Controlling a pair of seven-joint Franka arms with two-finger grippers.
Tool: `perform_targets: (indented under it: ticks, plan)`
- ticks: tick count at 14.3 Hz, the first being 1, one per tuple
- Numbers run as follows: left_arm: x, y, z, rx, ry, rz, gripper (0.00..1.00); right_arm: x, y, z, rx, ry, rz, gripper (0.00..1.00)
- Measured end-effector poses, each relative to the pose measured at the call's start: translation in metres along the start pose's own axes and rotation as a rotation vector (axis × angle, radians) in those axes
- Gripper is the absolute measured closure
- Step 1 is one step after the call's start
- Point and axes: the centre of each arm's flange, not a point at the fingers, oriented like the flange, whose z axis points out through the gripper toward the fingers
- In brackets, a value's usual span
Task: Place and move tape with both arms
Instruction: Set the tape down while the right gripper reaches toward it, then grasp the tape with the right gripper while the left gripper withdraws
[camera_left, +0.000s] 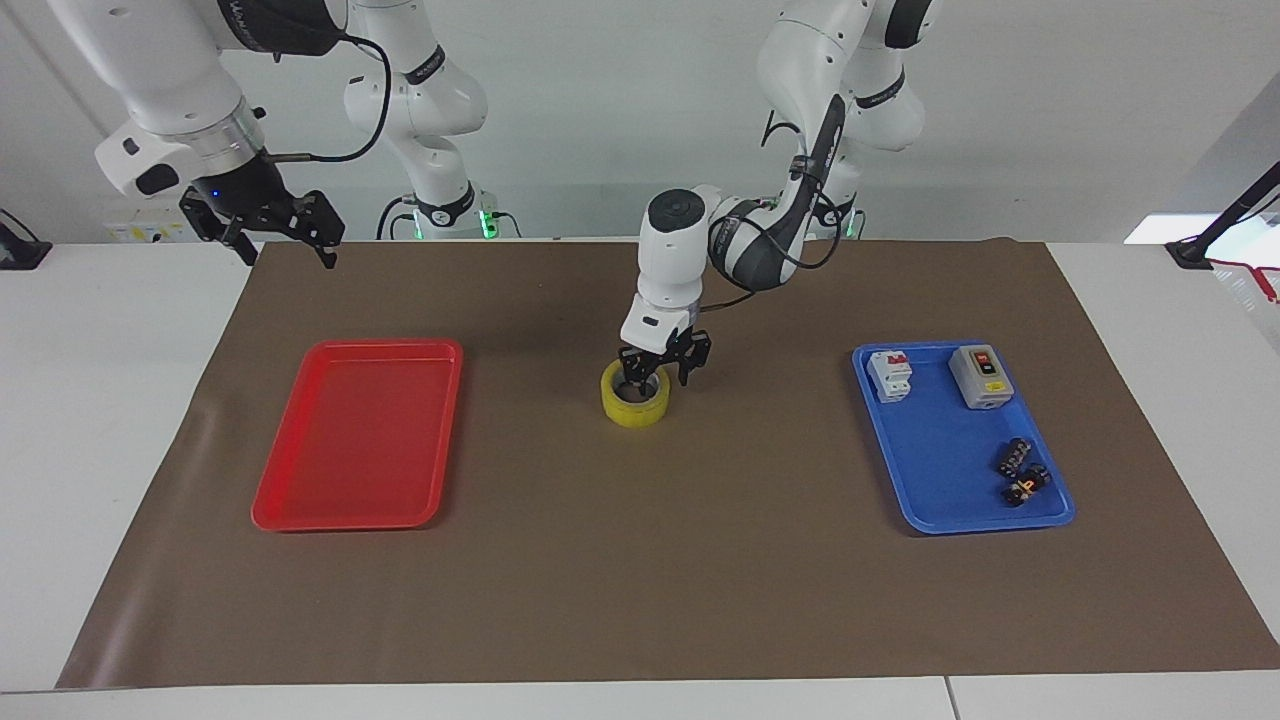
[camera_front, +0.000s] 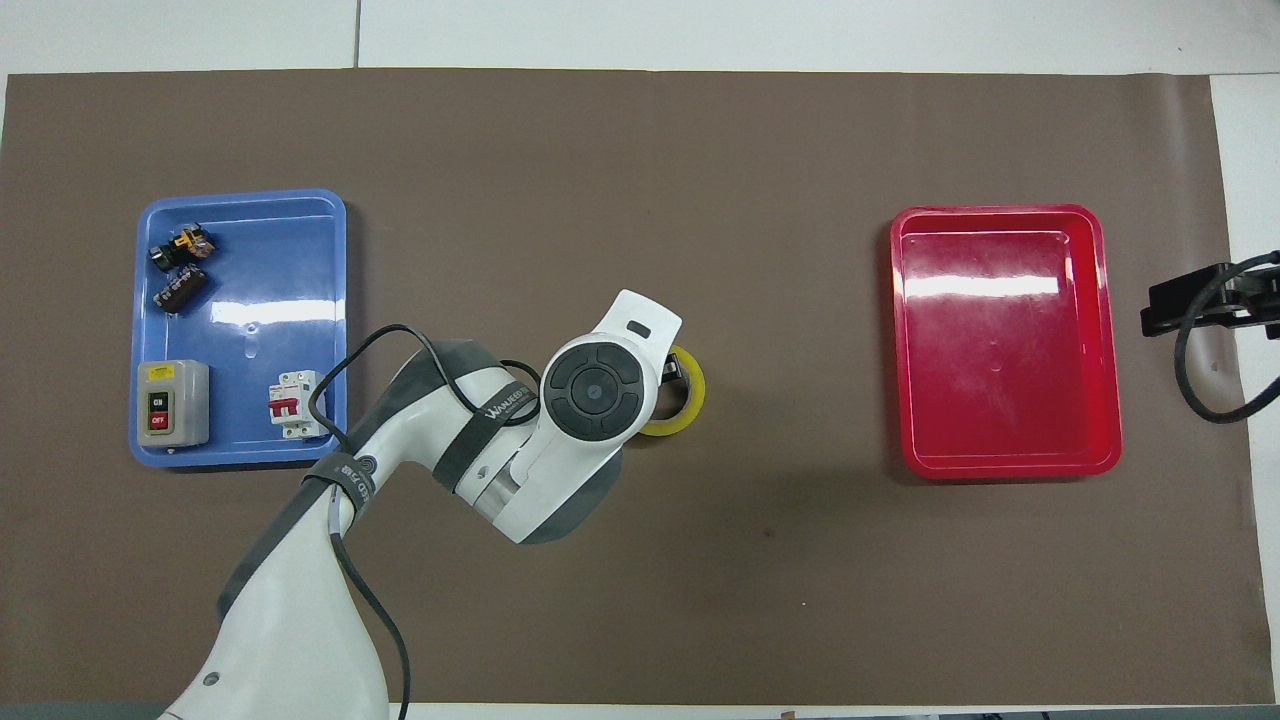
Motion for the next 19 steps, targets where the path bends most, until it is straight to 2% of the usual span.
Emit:
perform_targets:
  ticks: [1, 5, 8, 13, 15, 19]
  plan:
    - [0.011, -0.007, -0.007, -0.004, 0.008, -0.015, 0.00, 0.000, 0.000, 0.001, 0.000, -0.002, 0.000, 0.00]
    - [0.063, -0.059, -0.043, 0.021, 0.018, 0.002, 0.00, 0.001, -0.008, 0.006, 0.002, 0.009, -0.023, 0.00]
    - [0.105, -0.111, -0.073, 0.041, 0.025, 0.063, 0.00, 0.006, -0.066, 0.027, 0.000, 0.042, -0.127, 0.00]
    - [0.152, -0.194, -0.115, 0.079, 0.013, 0.145, 0.00, 0.007, -0.226, 0.117, -0.003, 0.063, -0.194, 0.00]
    - [0.170, -0.229, -0.139, 0.089, 0.004, 0.143, 0.00, 0.002, -0.265, 0.155, 0.001, 0.072, -0.190, 0.00]
    - [0.199, -0.284, -0.192, 0.057, -0.038, 0.117, 0.00, -0.018, -0.312, 0.223, 0.026, 0.108, -0.116, 0.00]
